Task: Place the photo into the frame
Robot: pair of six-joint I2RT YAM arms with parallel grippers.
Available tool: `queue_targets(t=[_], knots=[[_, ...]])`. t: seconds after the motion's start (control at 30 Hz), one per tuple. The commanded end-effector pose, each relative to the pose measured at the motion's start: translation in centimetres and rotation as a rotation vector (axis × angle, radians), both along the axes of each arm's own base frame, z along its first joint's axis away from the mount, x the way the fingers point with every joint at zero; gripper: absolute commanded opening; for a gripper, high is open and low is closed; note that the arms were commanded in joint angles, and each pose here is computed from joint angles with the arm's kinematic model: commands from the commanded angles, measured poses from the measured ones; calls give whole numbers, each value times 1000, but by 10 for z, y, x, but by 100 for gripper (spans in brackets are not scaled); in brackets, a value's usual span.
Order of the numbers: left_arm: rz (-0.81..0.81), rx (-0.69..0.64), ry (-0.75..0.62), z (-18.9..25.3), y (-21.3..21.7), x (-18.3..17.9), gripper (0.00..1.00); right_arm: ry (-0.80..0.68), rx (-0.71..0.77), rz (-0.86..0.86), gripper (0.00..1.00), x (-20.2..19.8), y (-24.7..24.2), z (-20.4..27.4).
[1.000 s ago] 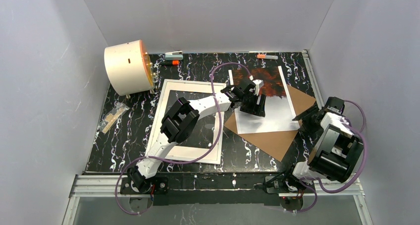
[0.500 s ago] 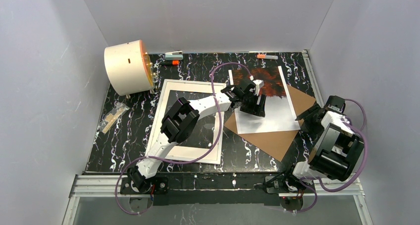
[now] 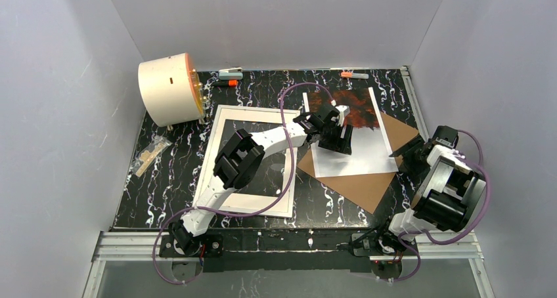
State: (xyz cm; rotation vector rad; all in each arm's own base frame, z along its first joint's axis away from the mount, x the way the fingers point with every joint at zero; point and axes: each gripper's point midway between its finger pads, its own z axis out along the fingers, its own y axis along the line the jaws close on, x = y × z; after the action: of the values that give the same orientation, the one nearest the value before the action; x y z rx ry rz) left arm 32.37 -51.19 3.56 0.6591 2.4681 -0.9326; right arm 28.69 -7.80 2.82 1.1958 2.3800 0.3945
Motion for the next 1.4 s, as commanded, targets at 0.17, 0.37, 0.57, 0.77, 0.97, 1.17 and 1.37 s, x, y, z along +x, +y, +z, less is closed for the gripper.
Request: queue_targets(t=[0.17,0.37,0.57,0.77,0.97,1.17,1.37], knots=[[28,316,189,-99,63,-37,67,-48,94,67,65,4,19,7],[36,333,195,-104,67,-38,67,-52,93,60,52,1,21,15],[41,355,200,-110,71,-39,67,-6,77,42,45,-5,17,16],[42,359,204,-112,72,-40,66,-40,115,71,49,1,24,15],[29,348,216,-110,71,-43,66,-128,153,118,50,20,36,19],[28,319,232,-104,64,-43,66,-172,134,168,48,30,49,16],[39,307,241,-100,64,-39,66,-211,107,173,33,35,57,18]])
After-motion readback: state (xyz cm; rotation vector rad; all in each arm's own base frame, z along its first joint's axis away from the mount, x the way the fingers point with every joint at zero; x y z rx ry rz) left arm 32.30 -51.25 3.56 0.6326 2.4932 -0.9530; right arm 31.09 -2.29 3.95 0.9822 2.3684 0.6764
